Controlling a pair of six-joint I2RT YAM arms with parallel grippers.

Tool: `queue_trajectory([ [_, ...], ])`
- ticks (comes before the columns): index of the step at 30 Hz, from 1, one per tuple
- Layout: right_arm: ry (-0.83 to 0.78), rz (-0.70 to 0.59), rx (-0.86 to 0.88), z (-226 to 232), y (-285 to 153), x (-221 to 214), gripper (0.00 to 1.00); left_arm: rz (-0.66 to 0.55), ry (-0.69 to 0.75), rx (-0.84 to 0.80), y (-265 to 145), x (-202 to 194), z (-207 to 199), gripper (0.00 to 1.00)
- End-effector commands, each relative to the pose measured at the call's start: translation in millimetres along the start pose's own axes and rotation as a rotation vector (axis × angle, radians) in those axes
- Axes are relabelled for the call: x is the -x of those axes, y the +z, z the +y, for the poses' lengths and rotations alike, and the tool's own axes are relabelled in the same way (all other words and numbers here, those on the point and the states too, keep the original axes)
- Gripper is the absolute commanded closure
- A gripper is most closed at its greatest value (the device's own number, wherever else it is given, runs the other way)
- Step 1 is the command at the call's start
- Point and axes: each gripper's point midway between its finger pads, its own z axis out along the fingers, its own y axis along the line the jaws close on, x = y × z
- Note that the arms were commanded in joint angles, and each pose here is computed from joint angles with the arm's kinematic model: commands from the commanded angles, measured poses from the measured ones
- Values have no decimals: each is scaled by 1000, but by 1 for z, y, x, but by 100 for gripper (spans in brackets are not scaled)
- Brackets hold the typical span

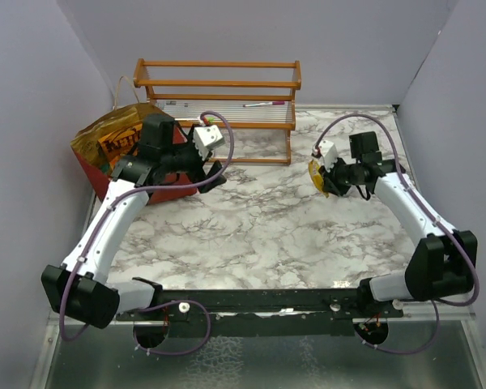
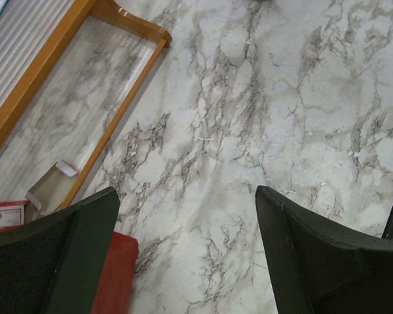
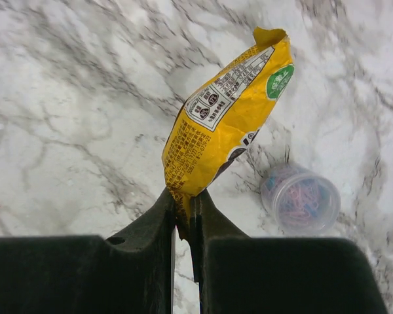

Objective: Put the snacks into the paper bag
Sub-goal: Pick up the snack from the center of the board.

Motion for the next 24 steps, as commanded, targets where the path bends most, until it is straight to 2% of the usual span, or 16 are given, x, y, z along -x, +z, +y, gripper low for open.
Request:
queue_trajectory([
  [1, -139, -193, 184, 40, -39, 47, 96, -7, 112, -164, 14, 1, -30, 14],
  [4, -210, -272, 250, 58, -62, 66, 96, -22, 176, -286, 17, 7, -54, 16],
  [12, -319, -543, 384, 101, -124, 119, 97, -79, 309, -396, 27, 32, -82, 18],
  [19, -410, -730, 431, 125, -168, 152, 99, -192, 353, -476, 24, 74, -91, 17],
  [24, -454, -799, 484, 139, -188, 165, 99, -250, 346, -493, 24, 99, -91, 17],
])
